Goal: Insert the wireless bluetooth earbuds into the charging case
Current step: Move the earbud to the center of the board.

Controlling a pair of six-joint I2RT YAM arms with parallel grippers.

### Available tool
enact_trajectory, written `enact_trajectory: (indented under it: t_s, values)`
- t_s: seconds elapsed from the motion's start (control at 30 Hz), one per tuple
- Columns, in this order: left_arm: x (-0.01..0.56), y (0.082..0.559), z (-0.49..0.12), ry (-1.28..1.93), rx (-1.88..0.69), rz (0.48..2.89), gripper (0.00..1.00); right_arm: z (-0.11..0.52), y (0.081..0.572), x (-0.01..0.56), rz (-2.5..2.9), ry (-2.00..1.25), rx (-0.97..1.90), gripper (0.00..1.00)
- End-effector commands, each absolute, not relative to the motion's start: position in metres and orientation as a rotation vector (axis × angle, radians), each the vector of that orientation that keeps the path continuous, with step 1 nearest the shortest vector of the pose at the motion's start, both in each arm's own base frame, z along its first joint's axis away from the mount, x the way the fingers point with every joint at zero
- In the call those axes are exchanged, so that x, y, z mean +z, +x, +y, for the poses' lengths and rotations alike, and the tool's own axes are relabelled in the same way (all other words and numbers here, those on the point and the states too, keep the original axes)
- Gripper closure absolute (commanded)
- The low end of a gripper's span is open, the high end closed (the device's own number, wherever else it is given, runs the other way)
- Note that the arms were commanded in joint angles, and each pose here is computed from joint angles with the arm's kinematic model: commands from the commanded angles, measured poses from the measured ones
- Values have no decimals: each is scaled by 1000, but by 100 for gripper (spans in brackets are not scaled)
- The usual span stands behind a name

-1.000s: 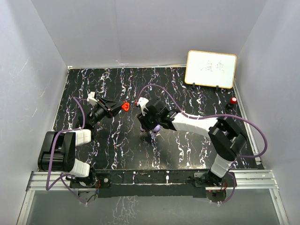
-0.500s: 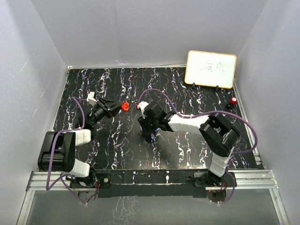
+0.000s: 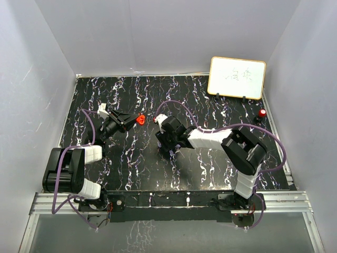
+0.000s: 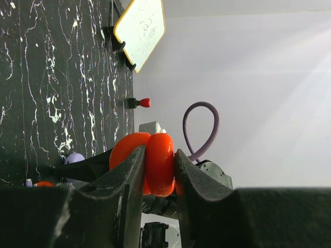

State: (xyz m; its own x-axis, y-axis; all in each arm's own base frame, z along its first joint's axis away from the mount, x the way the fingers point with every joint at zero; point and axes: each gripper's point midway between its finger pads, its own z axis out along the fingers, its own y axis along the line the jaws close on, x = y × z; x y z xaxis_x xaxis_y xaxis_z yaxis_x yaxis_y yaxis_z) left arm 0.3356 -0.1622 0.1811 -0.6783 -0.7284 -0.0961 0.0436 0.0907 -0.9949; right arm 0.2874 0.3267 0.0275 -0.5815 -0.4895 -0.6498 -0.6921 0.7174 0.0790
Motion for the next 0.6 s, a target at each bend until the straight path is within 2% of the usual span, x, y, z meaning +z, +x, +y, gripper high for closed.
enact_trajectory:
  t_s: [0.0, 0.57]
  values:
    - [197, 337, -161, -607, -1655, 1739, 100, 329, 298, 32, 2266, -890, 386, 60]
    - [194, 338, -161, -615, -1651, 1744, 100, 319, 332, 34, 2209, -857, 172, 60]
